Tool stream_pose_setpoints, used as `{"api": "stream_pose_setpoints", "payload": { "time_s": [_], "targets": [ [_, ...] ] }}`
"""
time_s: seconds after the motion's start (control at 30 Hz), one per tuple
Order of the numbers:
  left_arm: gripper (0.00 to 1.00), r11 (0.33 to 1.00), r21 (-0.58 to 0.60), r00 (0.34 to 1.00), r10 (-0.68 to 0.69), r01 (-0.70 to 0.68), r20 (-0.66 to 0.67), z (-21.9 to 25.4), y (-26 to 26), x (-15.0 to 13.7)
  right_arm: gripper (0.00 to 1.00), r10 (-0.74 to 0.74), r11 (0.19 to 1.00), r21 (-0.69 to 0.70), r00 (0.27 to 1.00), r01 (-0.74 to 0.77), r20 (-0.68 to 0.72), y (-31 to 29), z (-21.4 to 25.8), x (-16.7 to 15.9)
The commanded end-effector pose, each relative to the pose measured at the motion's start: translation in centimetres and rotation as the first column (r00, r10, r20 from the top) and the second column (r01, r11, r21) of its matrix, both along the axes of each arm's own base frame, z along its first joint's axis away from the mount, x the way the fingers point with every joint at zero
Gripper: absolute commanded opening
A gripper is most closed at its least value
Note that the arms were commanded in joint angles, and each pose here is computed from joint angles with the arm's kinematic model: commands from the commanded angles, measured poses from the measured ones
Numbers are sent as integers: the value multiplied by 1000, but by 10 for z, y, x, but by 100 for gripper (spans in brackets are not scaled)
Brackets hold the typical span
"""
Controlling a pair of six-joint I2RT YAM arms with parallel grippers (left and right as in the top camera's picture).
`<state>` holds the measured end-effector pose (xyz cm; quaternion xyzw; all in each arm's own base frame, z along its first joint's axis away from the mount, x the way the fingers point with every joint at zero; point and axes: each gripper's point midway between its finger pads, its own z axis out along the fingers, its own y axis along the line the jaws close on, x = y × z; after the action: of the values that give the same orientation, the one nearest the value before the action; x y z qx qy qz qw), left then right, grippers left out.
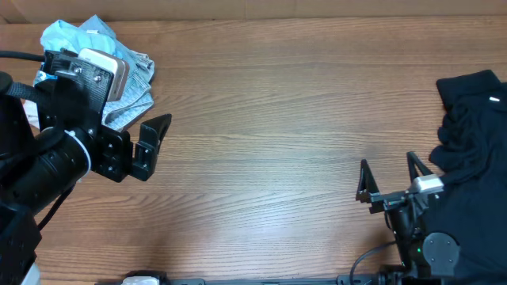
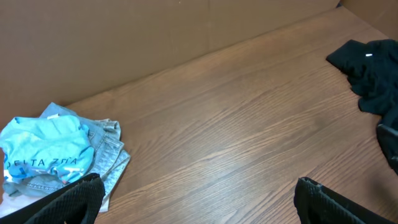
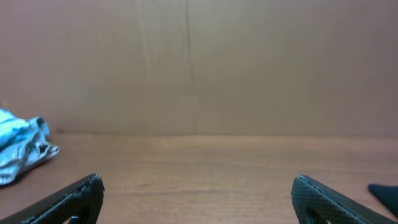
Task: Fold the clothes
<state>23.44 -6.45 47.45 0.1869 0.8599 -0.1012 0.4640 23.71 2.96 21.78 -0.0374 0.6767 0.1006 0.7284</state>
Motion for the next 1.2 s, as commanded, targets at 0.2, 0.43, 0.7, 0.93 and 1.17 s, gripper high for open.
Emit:
{"api": "stream_pose_setpoints", "payload": {
  "time_s": [0.2,0.43,0.7,0.93,1.17],
  "targets": [
    [100,1000,-3,1000,1,-1,-5,-1,-1,1,100,26,1000,1,996,-26,-84,4,-43,5],
    [100,1000,-3,1000,1,-1,-5,-1,-1,1,100,26,1000,1,996,-26,-81,4,-42,5],
    [100,1000,-3,1000,1,-1,-5,-1,-1,1,100,26,1000,1,996,-26,-81,4,-42,5],
    [100,1000,-3,1000,1,-1,-5,-1,-1,1,100,26,1000,1,996,-26,-81,4,-42,5],
    [100,997,80,995,6,-14,102,13,8,9,100,26,1000,1,996,-26,-81,4,-42,5]
  ]
}}
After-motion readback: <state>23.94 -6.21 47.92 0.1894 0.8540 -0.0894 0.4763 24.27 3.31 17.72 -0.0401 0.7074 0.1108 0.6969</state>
